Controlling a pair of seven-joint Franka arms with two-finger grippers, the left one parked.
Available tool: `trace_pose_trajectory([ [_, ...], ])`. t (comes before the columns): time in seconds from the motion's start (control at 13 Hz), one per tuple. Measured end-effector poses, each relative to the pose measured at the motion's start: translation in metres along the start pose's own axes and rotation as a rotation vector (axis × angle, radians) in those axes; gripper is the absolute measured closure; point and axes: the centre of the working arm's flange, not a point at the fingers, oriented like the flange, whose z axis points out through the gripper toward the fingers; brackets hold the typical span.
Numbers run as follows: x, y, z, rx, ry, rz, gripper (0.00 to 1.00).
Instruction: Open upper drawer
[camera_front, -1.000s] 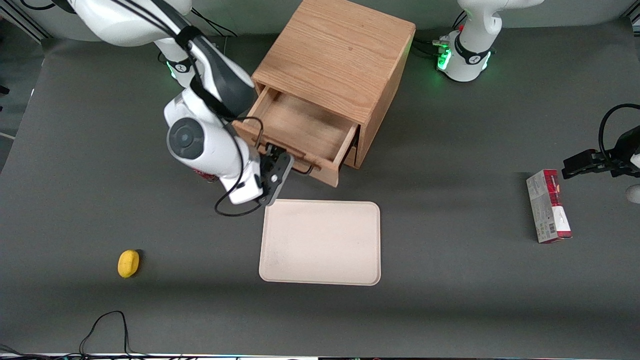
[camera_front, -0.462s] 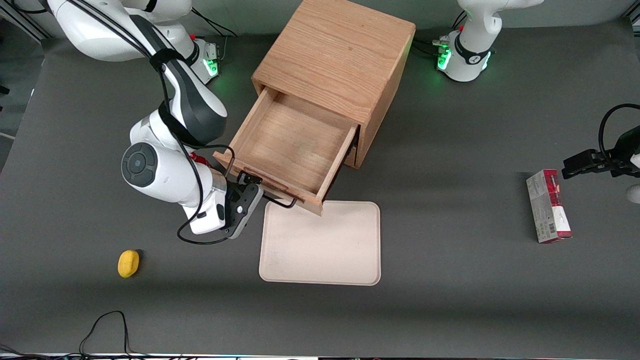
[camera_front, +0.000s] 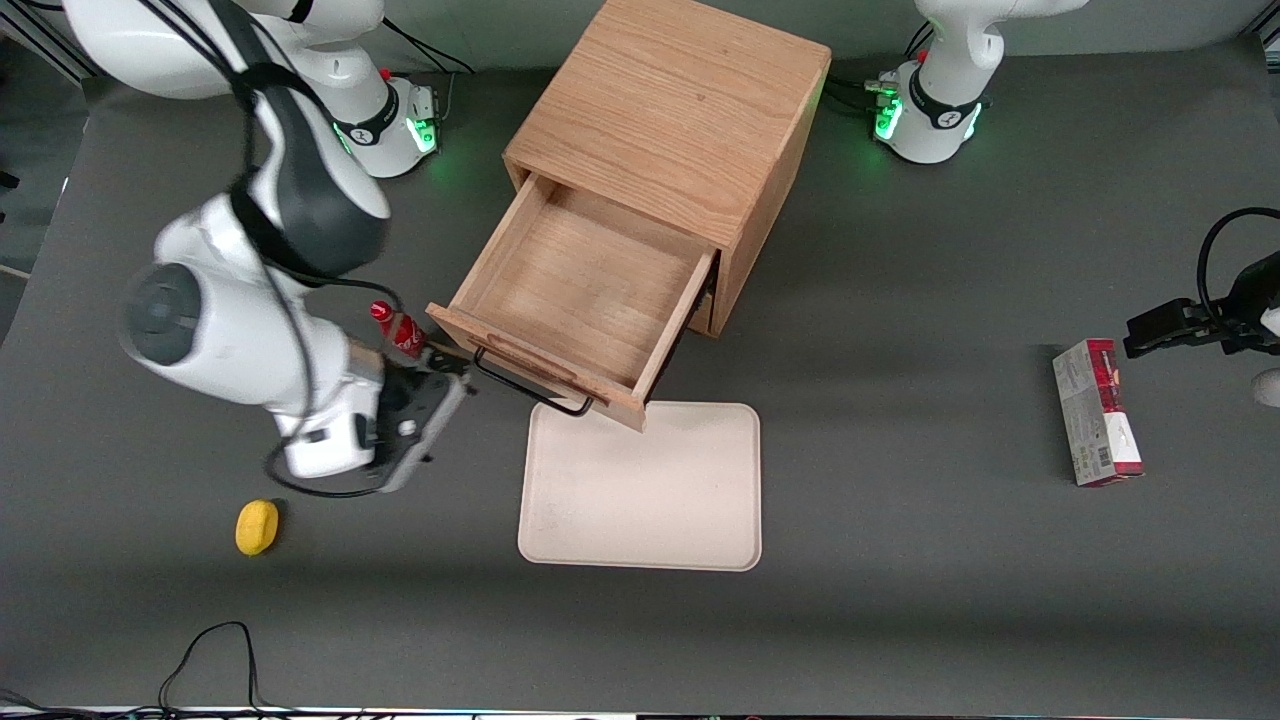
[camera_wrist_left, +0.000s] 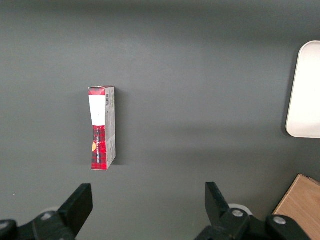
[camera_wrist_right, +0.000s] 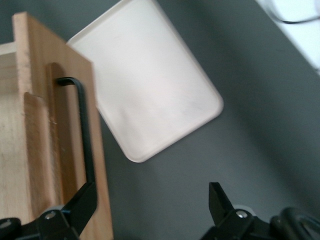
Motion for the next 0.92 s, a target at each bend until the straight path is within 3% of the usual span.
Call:
trace_pose_trajectory([
  [0.08, -0.012, 0.014, -0.025, -0.027, 0.007, 0.068, 0.0],
  [0.15, -0.028, 0.024, -0.047, -0.041, -0.01, 0.128, 0.0],
  [0.38, -0.093, 0.035, -0.103, -0.051, -0.108, 0.368, 0.0],
  [0.54, -0.145, 0.036, -0.121, -0.066, -0.135, 0.562, 0.0],
  [0.62, -0.172, 0.032, -0.127, -0.067, -0.142, 0.64, 0.0],
  [0.92, -0.254, -0.011, -0.144, -0.101, -0.104, 0.834, 0.0],
])
